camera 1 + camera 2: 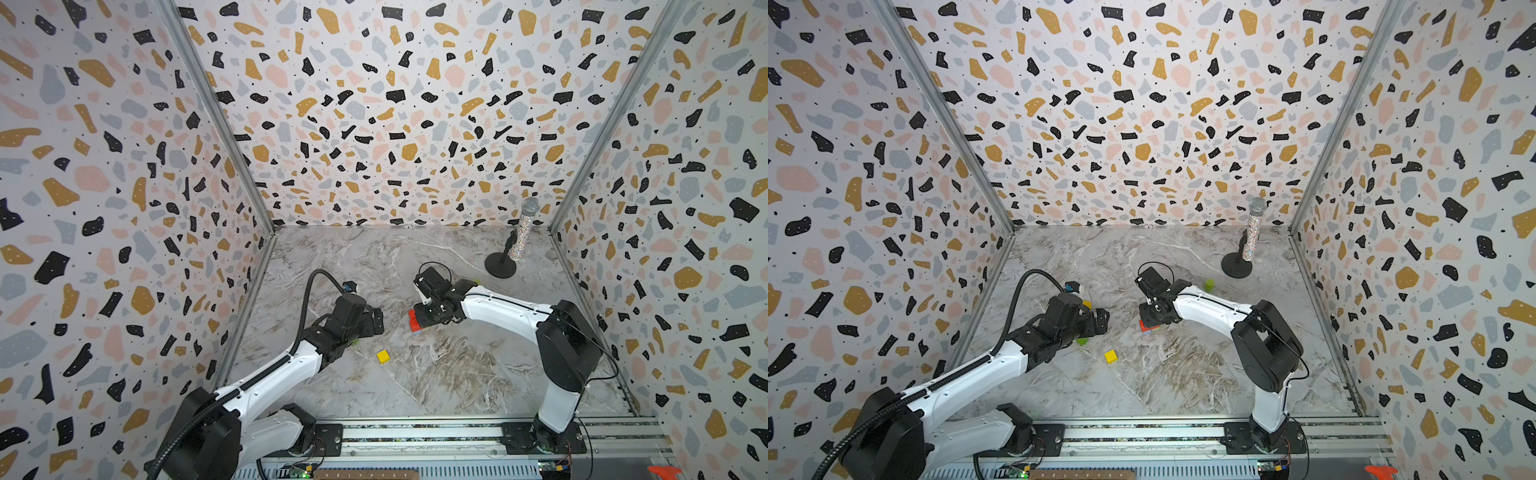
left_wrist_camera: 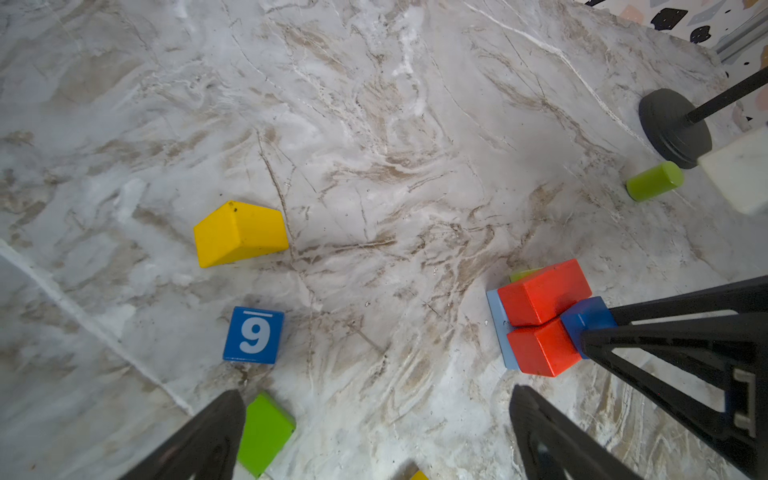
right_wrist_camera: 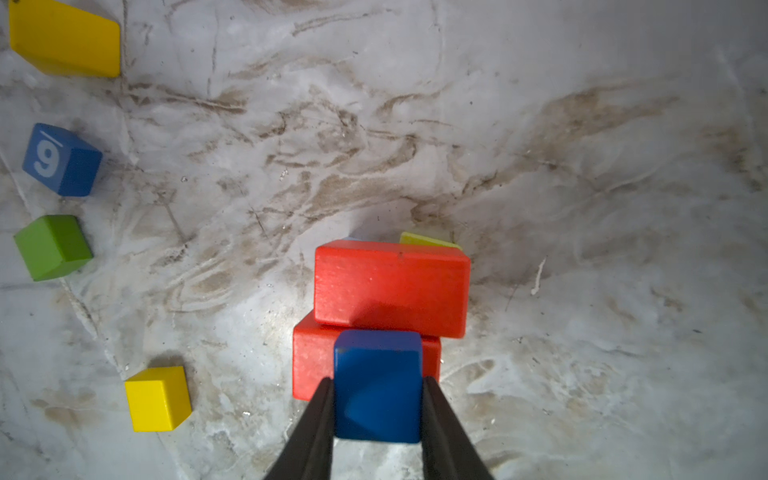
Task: Build the wood block tower
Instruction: 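Lower the blue cube onto the top red block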
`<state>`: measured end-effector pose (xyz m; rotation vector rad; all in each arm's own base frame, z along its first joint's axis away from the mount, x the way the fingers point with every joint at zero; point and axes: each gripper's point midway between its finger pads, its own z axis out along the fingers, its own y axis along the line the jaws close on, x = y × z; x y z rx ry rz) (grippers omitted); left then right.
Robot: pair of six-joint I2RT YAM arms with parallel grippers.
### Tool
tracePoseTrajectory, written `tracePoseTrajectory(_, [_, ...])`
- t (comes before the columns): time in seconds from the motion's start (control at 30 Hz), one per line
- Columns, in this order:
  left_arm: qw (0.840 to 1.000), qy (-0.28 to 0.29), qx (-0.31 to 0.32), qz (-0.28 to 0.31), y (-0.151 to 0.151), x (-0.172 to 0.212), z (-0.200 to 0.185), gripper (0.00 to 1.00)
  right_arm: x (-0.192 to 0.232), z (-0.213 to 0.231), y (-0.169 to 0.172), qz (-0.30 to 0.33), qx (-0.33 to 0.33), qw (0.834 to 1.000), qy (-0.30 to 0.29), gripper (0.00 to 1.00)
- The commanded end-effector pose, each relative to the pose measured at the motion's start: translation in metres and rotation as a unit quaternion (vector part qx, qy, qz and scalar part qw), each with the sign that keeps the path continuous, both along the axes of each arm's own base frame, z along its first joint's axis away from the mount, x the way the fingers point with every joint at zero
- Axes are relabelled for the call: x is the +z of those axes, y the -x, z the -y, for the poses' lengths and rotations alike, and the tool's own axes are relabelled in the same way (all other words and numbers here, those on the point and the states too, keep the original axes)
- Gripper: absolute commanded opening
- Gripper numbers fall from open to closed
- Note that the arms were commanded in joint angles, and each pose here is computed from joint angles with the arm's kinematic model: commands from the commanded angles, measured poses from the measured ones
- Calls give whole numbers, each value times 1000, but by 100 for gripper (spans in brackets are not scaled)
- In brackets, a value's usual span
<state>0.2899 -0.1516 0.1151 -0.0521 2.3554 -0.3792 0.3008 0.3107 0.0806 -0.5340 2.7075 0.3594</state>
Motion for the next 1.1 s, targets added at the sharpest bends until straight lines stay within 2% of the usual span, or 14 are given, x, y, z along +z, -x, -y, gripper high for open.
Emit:
tracePoseTrajectory(0.0, [1000, -1, 7, 18, -2, 7, -3, 100, 16, -9, -7, 17, -1, 1000, -10, 31])
tracePoseTrajectory(0.67, [1000, -9, 11, 15, -3, 3, -5, 100, 9, -13, -8, 14, 7, 1000, -1, 32])
tracePoseTrajectory(1.07, [1000, -10, 12, 15, -3, 4, -5, 100, 10, -13, -9, 18, 11, 1000, 3, 40])
